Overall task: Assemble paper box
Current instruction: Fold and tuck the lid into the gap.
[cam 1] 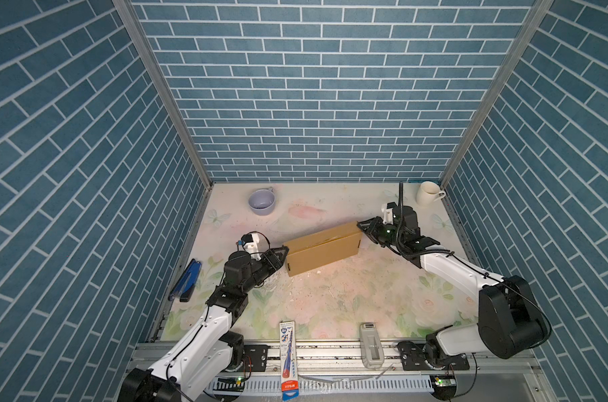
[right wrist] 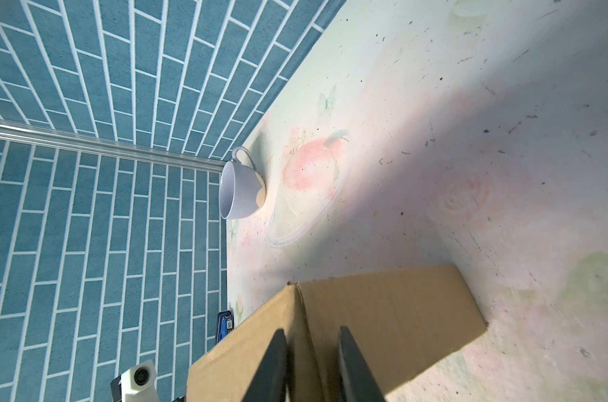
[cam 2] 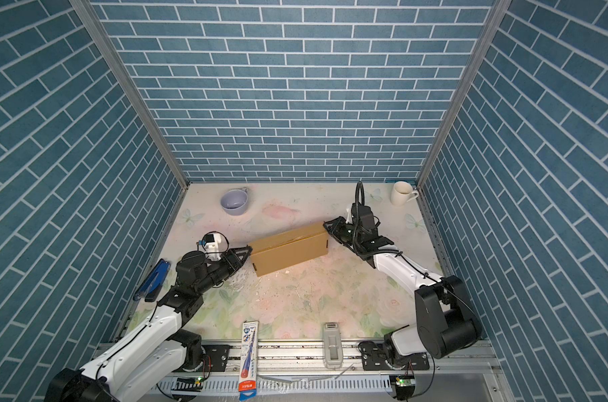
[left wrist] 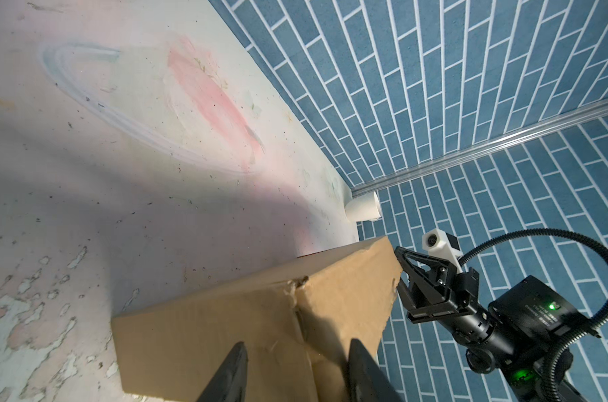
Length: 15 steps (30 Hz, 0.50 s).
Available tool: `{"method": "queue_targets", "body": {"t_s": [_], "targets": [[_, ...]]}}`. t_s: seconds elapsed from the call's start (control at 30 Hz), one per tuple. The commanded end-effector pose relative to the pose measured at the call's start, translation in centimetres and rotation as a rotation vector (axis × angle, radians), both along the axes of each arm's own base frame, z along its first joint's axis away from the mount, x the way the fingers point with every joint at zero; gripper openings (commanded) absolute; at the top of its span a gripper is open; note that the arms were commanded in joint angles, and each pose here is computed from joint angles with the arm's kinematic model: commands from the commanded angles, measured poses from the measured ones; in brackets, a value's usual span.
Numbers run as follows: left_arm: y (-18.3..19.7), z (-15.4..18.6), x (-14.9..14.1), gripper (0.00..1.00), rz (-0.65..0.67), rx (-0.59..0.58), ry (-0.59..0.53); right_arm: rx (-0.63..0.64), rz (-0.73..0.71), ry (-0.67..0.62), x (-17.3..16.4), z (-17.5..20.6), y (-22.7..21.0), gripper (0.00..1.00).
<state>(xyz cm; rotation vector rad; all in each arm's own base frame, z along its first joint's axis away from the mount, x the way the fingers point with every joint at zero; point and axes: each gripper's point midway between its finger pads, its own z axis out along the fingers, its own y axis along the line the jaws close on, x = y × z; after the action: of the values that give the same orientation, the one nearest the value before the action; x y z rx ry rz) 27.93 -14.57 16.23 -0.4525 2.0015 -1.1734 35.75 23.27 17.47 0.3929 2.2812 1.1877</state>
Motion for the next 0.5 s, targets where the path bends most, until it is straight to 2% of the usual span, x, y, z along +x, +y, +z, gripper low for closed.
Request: {"method": "queue_targets", "body": {"t_s": [0.0,0.2,0.47], "targets": [[1.0,-3.8,-0.7,0.42,0.018,0.096,0.089,-0.062,-0.012,0.125,-1.2,-3.6,-0.4,0.26],[2.0,-6.4,-0.9,0.31,0.034,0.198,0.151,-0.056,-0.007,0.125,-1.6,-4.2,-0.3,0.25],[2.7,-7.6,-0.7,0.26,0.053,0.265,0.176,-0.012,0.041,0.064,-2.2,-4.8,0.3,0.2]]}}
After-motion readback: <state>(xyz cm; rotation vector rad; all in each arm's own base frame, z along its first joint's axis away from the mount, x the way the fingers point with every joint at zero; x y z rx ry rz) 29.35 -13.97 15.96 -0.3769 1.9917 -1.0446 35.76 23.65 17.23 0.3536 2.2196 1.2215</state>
